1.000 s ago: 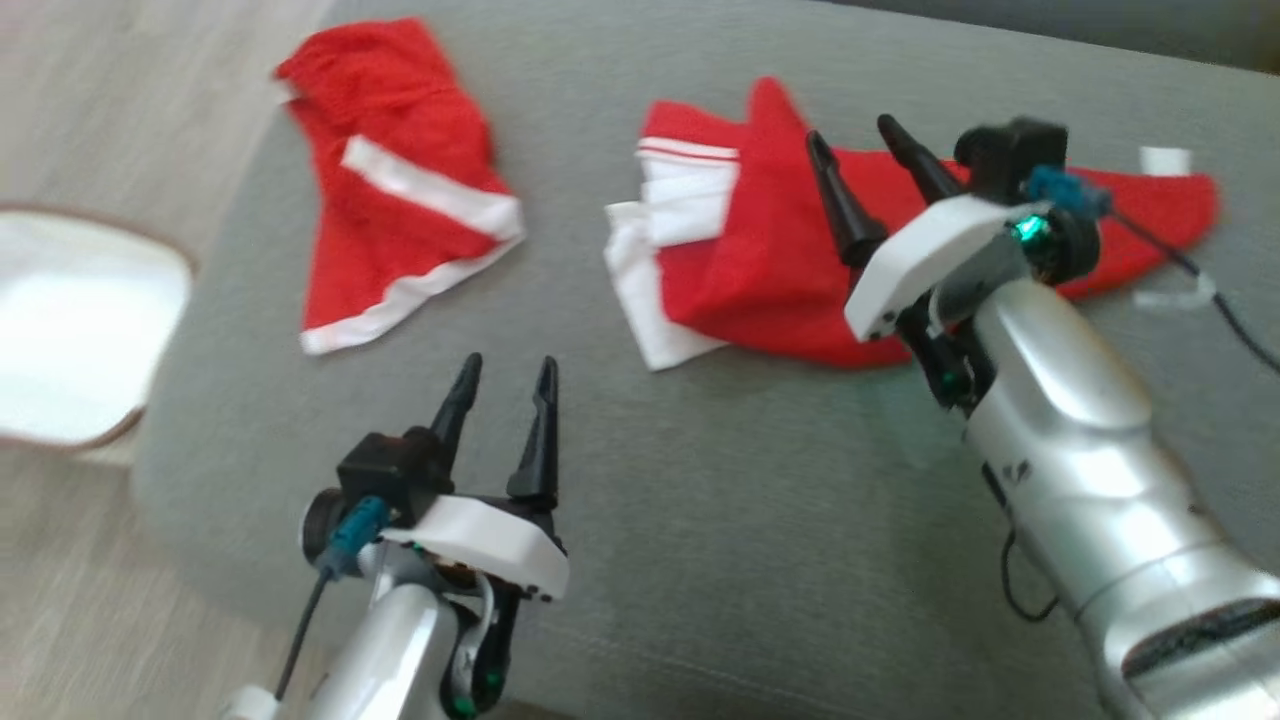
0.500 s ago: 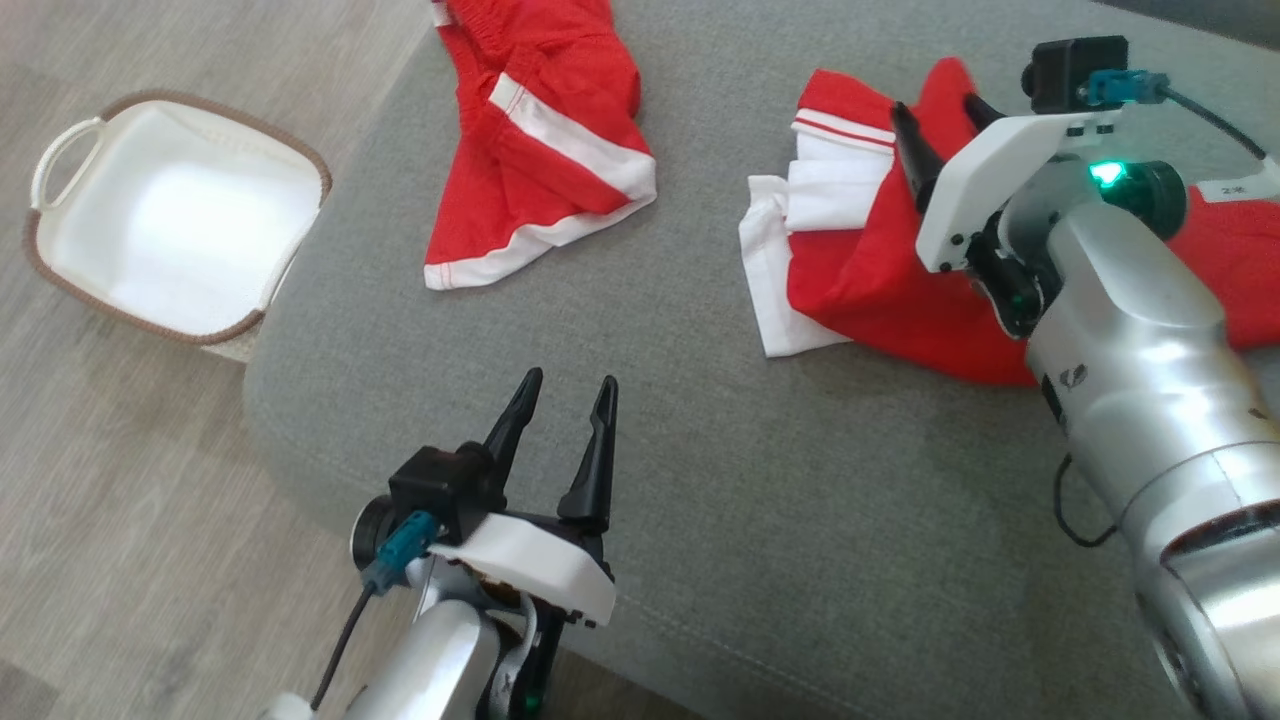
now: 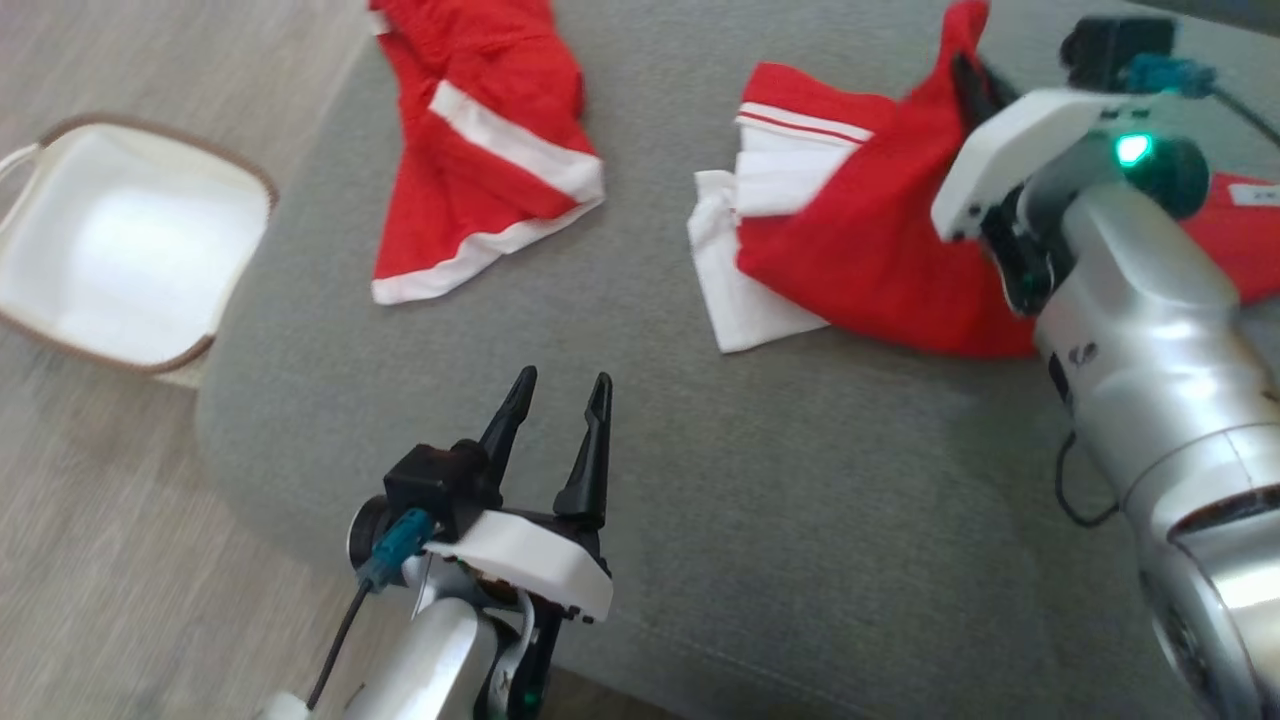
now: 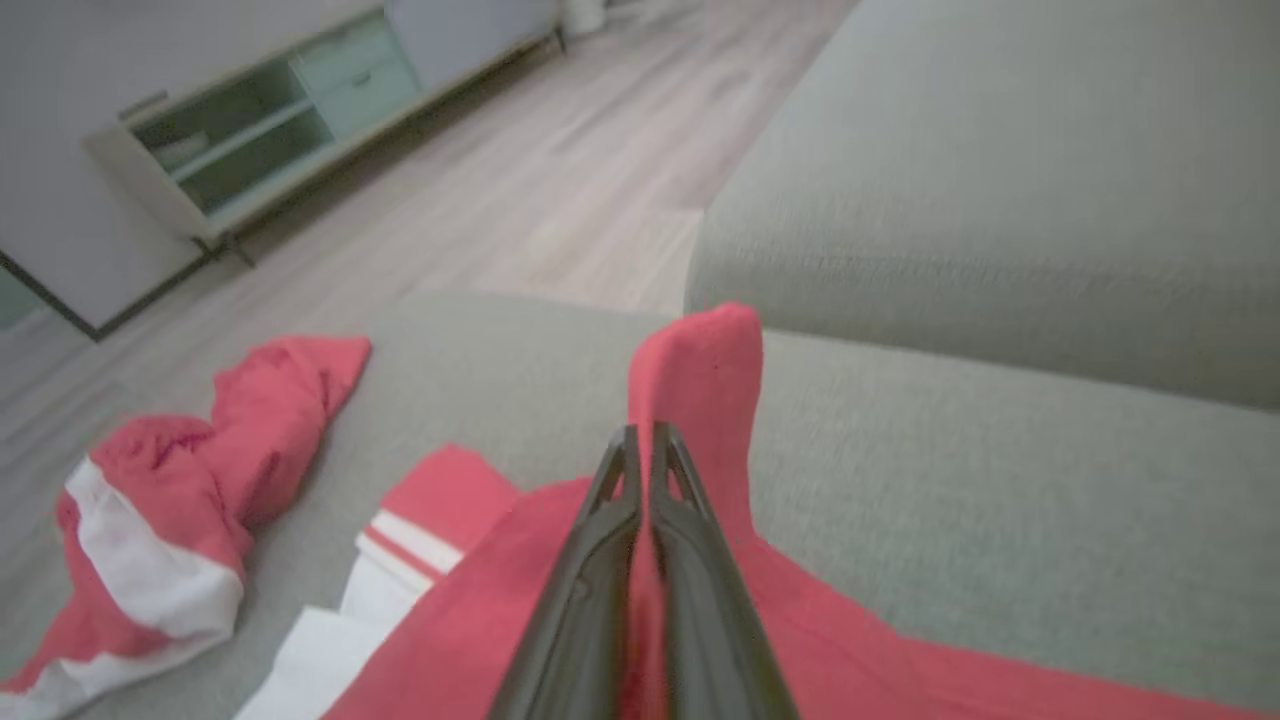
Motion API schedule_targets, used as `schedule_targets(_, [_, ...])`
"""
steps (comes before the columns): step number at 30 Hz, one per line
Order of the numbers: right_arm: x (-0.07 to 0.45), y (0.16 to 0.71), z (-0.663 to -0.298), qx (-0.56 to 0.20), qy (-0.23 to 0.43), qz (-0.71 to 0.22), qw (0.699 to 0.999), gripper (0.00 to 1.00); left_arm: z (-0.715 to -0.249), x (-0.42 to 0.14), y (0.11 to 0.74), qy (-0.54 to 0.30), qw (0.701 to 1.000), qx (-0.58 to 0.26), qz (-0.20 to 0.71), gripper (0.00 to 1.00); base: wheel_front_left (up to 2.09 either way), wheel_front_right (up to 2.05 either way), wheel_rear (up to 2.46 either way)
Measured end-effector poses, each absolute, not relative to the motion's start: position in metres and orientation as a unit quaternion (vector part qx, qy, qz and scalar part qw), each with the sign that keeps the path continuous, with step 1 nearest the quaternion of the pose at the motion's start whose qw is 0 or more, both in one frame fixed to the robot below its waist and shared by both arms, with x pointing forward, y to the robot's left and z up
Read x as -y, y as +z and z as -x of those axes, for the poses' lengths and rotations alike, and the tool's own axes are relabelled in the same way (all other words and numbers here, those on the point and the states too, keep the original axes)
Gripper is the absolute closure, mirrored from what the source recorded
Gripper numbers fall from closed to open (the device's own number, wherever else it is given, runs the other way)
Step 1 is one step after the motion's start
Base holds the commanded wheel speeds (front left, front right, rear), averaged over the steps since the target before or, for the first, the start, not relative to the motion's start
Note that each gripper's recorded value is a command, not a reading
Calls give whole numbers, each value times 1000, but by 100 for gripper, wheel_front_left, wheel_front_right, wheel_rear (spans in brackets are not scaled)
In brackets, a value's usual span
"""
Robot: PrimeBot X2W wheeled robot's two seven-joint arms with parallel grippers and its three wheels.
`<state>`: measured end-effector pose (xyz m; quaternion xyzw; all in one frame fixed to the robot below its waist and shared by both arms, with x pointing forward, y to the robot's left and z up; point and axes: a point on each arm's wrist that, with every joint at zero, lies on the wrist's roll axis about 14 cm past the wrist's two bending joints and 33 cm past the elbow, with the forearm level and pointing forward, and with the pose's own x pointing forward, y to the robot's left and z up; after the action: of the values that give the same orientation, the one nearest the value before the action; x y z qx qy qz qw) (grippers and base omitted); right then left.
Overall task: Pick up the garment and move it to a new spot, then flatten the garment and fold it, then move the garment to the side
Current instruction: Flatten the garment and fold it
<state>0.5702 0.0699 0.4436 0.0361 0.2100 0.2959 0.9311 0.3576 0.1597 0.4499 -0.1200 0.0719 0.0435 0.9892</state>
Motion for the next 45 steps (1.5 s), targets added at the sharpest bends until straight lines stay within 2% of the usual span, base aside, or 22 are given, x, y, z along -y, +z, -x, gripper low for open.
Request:
schedule_targets(7, [-58, 558, -598, -32, 284, -84, 955, 100, -363, -141, 457, 7, 990, -61, 124, 0, 0, 0, 0])
schedule_targets(12, [-49, 657, -597, 99, 299, -79, 946, 100, -365, -128, 464, -17, 991, -52, 124, 0, 0, 0, 0])
schedule_targets(17, [-10, 692, -581, 169, 300, -32, 938, 100, -367, -116, 462, -39, 990, -54, 126, 0, 0, 0, 0])
schedule_targets(21, [66, 661, -574, 149, 234, -53, 959, 100, -362, -99, 452, -62, 987, -72, 131, 0, 0, 0, 0])
schedule_targets(24, [130, 588, -554, 71, 163, -65, 982, 100, -362, -86, 449, -82, 985, -77, 129, 0, 0, 0, 0])
schedule_targets(28, [198, 481, -497, -53, 68, -84, 993, 100, -366, -68, 450, -117, 982, -77, 125, 0, 0, 0, 0])
schedule_targets(29, [210, 461, -482, -77, 47, -87, 992, 85, -367, -65, 449, -122, 982, -78, 125, 0, 0, 0, 0])
schedule_targets(30, [222, 444, -468, -100, 25, -88, 991, 51, -367, -62, 448, -128, 981, -79, 122, 0, 0, 0, 0])
schedule_targets(31, [232, 430, -456, -118, 6, -89, 989, 0, -368, -59, 447, -134, 980, -80, 121, 0, 0, 0, 0])
schedule_targets(34, [261, 426, -438, -115, -46, -88, 988, 0, -369, -51, 444, -148, 978, -86, 117, 0, 0, 0, 0])
schedule_targets(37, [248, 445, -445, -82, -26, -63, 994, 0, -369, -48, 443, -154, 977, -87, 114, 0, 0, 0, 0])
schedule_targets(41, [188, 460, -454, -56, 58, -27, 996, 0, -367, -51, 442, -151, 978, -88, 114, 0, 0, 0, 0])
schedule_targets(45, [117, 460, -455, -53, 163, 14, 985, 0, -364, -57, 441, -141, 979, -90, 117, 0, 0, 0, 0])
